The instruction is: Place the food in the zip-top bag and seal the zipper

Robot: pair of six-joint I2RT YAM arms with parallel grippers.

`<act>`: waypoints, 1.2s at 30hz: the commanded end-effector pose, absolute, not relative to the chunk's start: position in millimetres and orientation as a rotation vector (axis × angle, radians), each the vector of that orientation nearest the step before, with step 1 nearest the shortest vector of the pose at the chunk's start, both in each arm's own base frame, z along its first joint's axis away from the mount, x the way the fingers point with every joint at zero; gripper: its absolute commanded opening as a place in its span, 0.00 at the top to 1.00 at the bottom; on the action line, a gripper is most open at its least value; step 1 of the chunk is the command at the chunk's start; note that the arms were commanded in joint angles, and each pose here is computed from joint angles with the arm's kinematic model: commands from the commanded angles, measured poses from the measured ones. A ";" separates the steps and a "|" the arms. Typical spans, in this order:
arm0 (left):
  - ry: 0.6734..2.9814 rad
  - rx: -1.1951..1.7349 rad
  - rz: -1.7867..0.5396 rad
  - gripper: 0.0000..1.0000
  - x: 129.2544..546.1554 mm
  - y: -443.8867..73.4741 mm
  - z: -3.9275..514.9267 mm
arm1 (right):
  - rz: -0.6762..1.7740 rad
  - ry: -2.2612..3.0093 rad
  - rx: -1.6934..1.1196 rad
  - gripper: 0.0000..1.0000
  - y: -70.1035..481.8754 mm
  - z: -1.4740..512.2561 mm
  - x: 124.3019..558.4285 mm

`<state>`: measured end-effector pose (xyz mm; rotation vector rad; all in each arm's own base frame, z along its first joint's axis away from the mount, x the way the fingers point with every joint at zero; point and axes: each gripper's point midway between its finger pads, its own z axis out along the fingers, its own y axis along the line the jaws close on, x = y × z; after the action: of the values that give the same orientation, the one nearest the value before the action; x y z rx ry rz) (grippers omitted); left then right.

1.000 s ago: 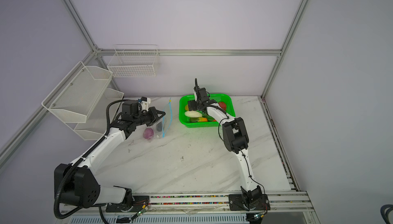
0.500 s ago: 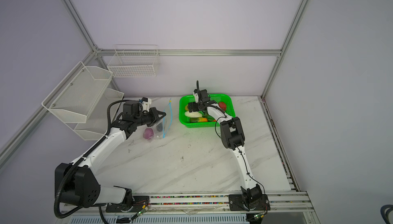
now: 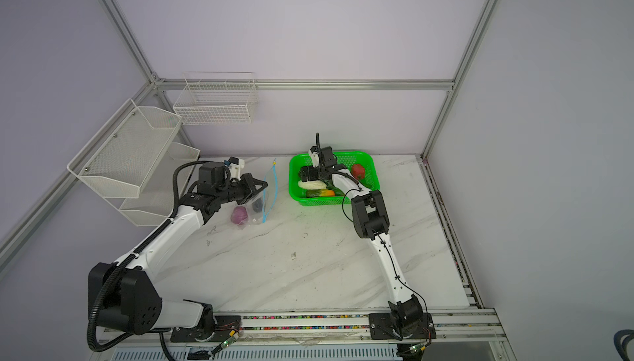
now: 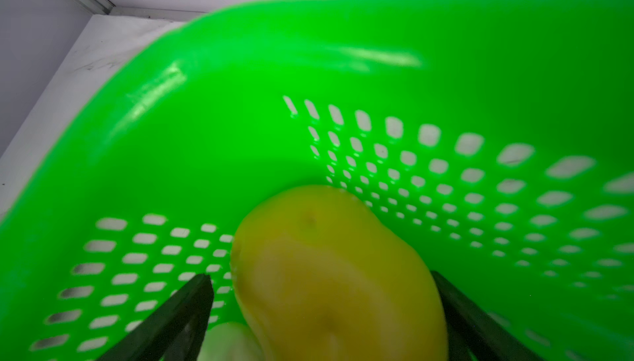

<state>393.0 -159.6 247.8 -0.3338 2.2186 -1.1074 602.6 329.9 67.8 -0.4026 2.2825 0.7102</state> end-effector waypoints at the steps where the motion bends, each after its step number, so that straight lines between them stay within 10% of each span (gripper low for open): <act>1: 2.141 -0.252 -1.108 1.00 398.3 -163.4 282.8 | 0.763 2.259 -0.371 0.03 333.5 68.6 608.9; 36: 2.145 -0.255 -1.092 1.00 393.9 -160.9 282.3 | 0.897 2.173 -0.265 0.35 331.6 92.8 606.9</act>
<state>392.2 -158.5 245.8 -0.3347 2.2268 -1.0951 609.3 335.8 74.4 -0.2665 2.1917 0.8948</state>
